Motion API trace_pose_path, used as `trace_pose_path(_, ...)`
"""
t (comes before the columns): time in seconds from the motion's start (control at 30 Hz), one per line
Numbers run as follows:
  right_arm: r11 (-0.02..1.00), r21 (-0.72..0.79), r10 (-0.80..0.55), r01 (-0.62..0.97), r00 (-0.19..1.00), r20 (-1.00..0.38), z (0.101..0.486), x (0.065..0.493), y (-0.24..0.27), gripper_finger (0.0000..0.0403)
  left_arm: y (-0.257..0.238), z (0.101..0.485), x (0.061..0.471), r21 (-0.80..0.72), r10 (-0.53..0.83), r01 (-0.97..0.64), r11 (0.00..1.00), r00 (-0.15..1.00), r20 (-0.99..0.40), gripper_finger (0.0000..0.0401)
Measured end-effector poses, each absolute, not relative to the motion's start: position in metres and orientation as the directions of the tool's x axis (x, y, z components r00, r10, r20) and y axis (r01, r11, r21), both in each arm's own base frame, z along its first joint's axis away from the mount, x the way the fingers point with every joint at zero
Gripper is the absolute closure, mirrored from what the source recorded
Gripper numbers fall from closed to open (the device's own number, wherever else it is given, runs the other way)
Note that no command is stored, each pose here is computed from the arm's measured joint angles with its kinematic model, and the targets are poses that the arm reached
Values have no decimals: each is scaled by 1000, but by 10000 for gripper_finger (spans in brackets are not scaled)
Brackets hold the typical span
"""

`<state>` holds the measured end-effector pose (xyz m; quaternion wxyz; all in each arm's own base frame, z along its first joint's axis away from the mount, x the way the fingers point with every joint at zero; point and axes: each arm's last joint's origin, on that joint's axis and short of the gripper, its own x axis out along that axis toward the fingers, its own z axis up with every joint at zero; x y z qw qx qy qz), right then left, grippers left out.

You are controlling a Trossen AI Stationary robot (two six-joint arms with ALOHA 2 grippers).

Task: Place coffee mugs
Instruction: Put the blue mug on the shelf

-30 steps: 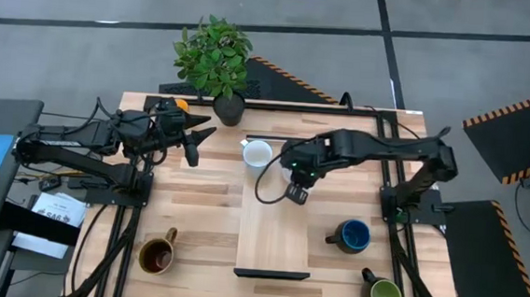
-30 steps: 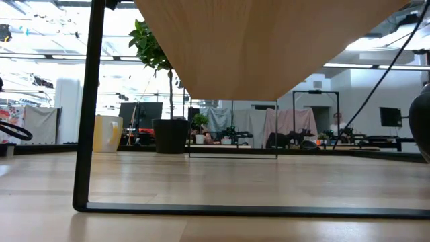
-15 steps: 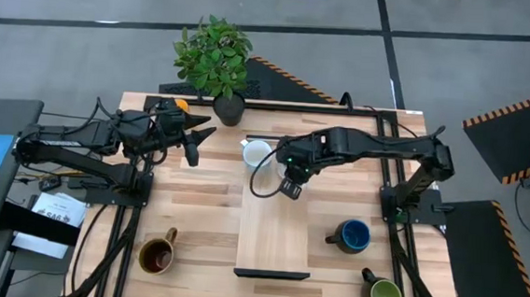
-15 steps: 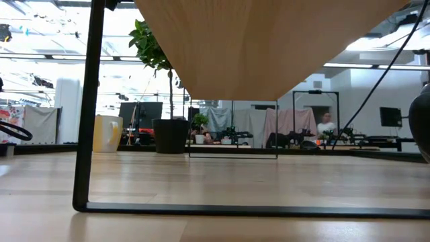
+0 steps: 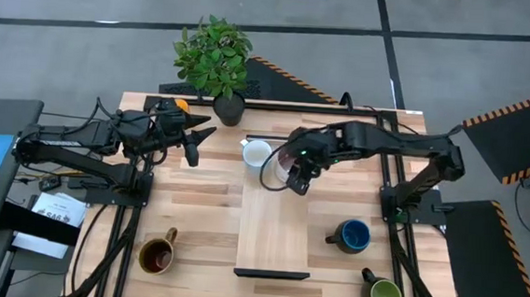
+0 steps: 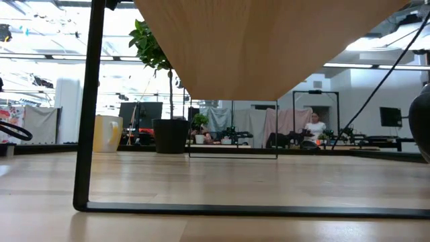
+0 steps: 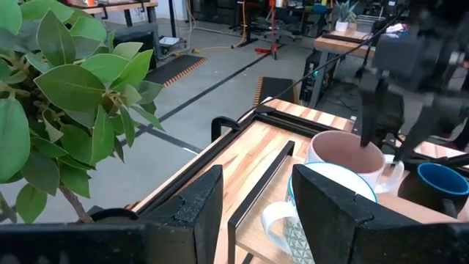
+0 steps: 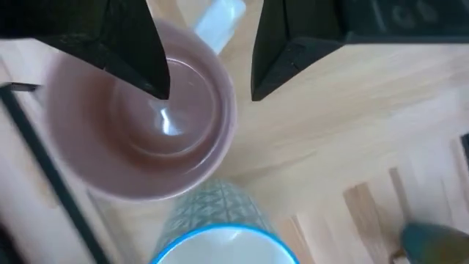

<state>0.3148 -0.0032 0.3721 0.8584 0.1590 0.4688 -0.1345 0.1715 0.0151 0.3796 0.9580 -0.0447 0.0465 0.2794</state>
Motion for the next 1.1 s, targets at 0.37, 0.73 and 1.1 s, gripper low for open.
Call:
trace_pose_path(0.37,893,40,-262,448,591,-763,397,237,4,189,12,378,173,-130,421,-437,890,897,-133,252)
trace_pose_path(0.73,840,323,-220,437,817,-534,364,185,13,189,3,374,178,-213,185,-203,956,978,-100,252)
trace_pose_path(1.1,848,396,-210,353,909,-360,370,183,12,189,3,362,179,-238,158,-137,961,985,70,252)
